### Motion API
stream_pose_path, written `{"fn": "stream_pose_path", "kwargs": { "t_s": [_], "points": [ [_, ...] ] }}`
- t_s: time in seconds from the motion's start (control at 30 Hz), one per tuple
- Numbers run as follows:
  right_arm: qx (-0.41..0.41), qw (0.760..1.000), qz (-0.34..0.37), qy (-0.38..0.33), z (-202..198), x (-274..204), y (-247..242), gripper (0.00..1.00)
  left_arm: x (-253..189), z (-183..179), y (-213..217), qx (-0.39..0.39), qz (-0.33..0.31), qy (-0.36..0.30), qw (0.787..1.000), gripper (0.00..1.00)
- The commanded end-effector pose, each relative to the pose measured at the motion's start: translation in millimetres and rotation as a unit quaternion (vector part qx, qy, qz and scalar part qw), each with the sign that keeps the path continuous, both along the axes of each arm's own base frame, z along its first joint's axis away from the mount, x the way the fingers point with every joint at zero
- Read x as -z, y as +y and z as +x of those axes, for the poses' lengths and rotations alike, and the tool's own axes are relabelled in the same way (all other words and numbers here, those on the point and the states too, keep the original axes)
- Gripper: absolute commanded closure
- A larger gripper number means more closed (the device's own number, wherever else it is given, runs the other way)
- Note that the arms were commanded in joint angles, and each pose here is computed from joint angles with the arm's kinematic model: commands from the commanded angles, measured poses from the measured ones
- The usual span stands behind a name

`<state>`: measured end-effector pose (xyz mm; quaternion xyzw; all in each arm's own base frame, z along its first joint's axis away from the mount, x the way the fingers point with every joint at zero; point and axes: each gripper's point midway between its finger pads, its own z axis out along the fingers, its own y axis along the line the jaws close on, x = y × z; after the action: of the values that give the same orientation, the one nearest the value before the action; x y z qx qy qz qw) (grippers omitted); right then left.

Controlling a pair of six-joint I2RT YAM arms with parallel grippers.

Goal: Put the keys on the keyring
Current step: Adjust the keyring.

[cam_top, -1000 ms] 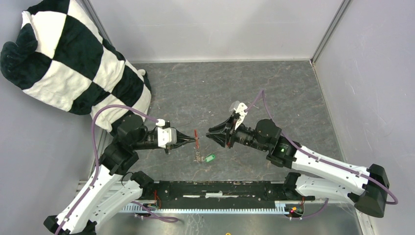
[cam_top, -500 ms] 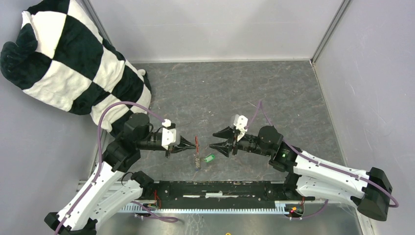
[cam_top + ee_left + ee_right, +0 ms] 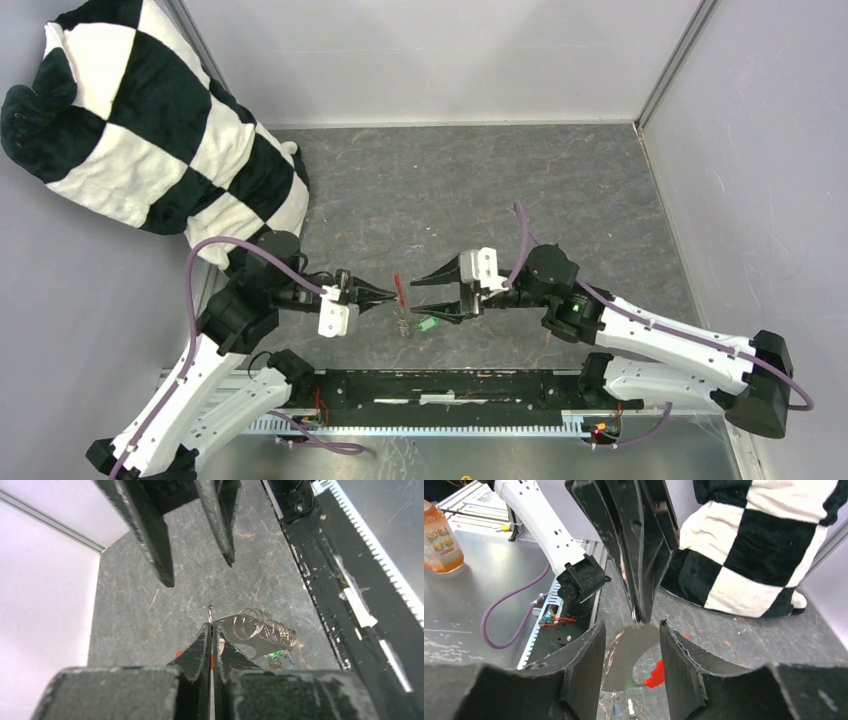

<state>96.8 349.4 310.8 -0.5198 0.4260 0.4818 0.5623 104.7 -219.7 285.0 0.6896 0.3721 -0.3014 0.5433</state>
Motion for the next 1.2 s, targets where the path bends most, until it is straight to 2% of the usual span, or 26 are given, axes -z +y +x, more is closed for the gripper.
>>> {"fn": "stream_pose_path", "kwargs": {
  "t_s": [0.0,0.47,0.9,1.17],
  "points": [
    [-0.007,0.996,-0.024,-0.083,-1.4,-25.1,9.3,0.50,-14.0,-3.6,-0.3,0.048,0.000,-0.106,0.993,0.98],
    [0.045,0.967,-0.172,-0.181,5.3,-7.6,12.6,0.53,-27.6,-0.2,3.9,0.054,-0.004,-0.209,0.976,0.98],
    [0.097,0.956,-0.159,-0.227,7.0,-30.7,19.0,0.58,-36.0,-2.4,4.2,0.059,-0.011,-0.233,0.970,0.98],
    [0.091,0.954,-0.162,-0.235,5.9,-32.9,32.1,0.62,-37.9,-2.7,4.6,0.057,-0.012,-0.230,0.972,0.98]
  ]
}}
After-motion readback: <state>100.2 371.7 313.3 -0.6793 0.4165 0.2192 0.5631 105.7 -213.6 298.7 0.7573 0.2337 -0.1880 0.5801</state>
